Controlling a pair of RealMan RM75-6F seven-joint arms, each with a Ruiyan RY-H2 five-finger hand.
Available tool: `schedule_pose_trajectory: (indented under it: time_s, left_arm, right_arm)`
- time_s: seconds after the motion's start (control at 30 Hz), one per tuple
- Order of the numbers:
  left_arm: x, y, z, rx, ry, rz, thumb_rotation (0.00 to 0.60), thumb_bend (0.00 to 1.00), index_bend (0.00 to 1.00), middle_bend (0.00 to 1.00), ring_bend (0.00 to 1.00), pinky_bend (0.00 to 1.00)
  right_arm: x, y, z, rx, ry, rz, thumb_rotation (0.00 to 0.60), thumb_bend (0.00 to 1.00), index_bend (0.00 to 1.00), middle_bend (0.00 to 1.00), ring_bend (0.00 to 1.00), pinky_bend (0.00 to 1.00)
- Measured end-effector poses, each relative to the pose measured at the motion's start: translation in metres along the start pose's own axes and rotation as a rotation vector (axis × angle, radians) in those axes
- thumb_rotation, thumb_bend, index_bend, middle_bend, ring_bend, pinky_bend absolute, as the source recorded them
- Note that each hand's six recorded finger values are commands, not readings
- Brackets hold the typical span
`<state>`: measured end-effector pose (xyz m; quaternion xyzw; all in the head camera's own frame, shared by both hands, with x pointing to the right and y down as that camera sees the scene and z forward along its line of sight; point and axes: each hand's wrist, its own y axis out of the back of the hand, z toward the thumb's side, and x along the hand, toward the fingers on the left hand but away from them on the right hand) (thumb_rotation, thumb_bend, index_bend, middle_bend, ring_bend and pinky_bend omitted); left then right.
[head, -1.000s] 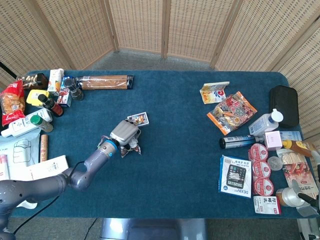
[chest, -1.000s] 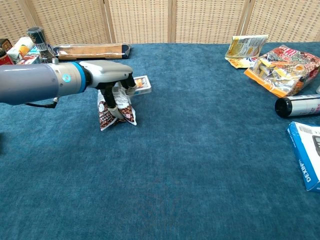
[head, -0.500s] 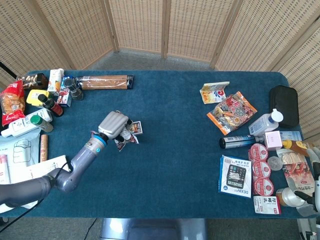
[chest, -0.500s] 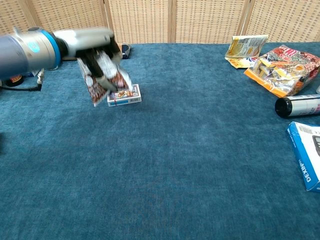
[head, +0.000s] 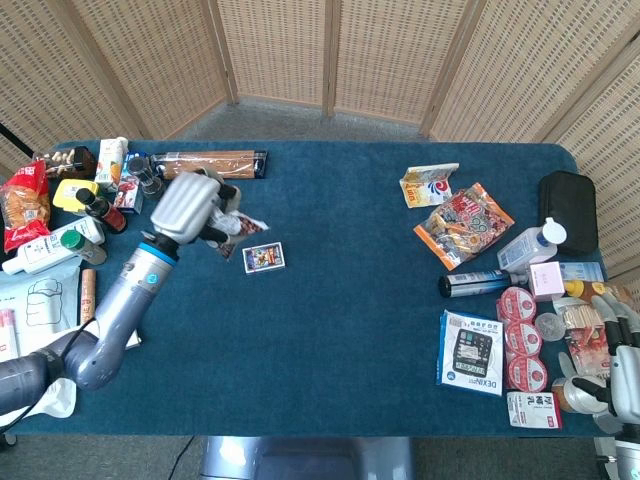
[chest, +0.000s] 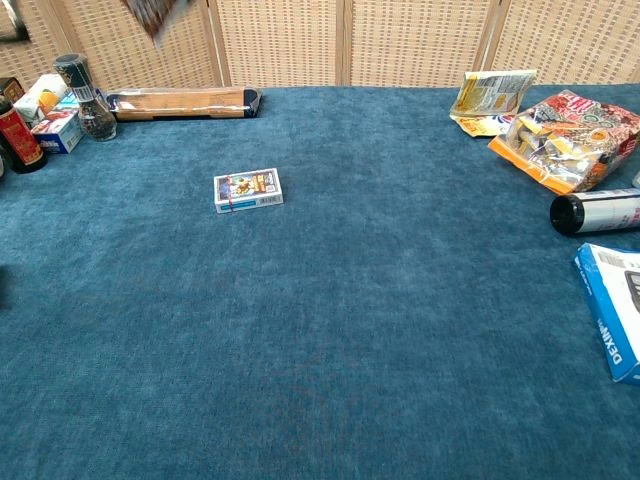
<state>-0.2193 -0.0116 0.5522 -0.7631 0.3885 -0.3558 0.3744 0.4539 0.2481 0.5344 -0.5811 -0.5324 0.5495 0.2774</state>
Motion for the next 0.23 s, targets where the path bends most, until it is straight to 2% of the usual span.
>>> schedule_pose_trajectory:
  time_s: [0.1,0.23]
  left_arm:
    - [-0.002,0.021,0.005,-0.02,-0.014,0.073,0.6,0.16,0.76,0.9,1.0,0.35]
    - [-0.005,0.033,0.01,-0.039,-0.033,0.117,0.6,0.16,0.75,0.9,1.0,0.35]
  right_arm:
    - [-0.001,-0.002,0.001,-0.006,0.007,0.001,0.596,0.32,0.0,0.0,0.0,0.0]
    - [-0.001,-0.001,-0.001,-0.004,0.001,0.0,0.595,0.32,0.0,0.0,0.0,0.0]
